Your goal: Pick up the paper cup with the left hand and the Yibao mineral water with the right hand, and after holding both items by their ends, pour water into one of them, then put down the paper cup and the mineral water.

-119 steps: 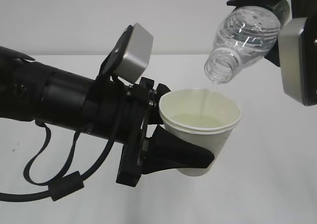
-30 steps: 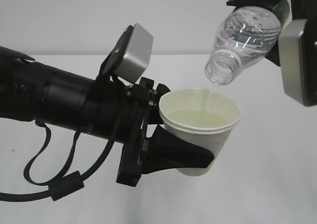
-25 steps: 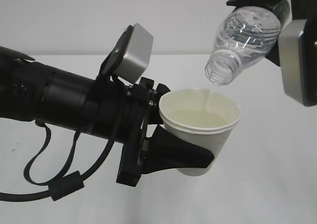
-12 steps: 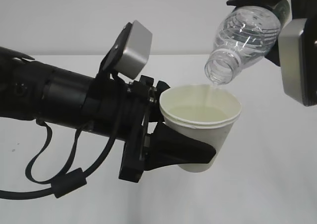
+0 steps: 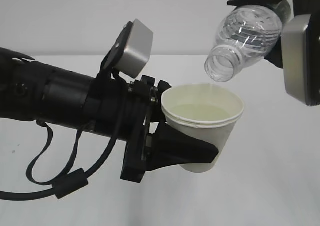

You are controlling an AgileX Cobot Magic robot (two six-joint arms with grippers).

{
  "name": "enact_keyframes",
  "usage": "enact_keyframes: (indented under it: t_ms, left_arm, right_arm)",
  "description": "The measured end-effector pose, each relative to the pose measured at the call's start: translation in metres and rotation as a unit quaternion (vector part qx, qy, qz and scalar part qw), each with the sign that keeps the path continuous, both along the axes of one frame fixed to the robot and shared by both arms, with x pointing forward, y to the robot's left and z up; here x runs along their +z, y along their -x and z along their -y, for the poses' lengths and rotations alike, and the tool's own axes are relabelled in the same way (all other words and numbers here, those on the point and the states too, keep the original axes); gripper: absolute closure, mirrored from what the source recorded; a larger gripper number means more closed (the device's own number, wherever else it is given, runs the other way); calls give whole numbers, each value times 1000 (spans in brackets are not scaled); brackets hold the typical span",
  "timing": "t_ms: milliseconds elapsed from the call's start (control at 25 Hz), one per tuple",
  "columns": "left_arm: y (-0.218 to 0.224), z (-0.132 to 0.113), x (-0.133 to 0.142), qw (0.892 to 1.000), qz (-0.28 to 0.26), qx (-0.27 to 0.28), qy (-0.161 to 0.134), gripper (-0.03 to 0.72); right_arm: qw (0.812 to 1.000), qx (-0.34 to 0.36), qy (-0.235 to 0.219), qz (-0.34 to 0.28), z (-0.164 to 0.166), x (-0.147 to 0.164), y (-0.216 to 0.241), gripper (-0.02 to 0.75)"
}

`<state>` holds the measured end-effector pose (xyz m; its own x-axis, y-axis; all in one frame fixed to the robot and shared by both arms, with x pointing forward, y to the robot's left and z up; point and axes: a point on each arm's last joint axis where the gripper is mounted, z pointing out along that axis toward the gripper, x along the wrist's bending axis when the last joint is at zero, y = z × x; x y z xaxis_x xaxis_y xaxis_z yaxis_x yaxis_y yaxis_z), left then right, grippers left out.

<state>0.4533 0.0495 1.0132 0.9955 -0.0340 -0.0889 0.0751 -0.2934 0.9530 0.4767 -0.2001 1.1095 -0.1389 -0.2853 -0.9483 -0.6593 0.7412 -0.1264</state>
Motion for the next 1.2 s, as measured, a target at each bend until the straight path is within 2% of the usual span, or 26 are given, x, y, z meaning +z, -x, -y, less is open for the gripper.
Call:
enact_keyframes:
  t_ms: [400,1200]
  left_arm:
    - [0,0,0,1000,0,0,0,242]
    - [0,0,0,1000,1,2,-1,242]
  right_arm:
    - [999,-10,-28,-22,0,0,0,265]
    - [987,-39,-133,-79,-1,4,-1,265]
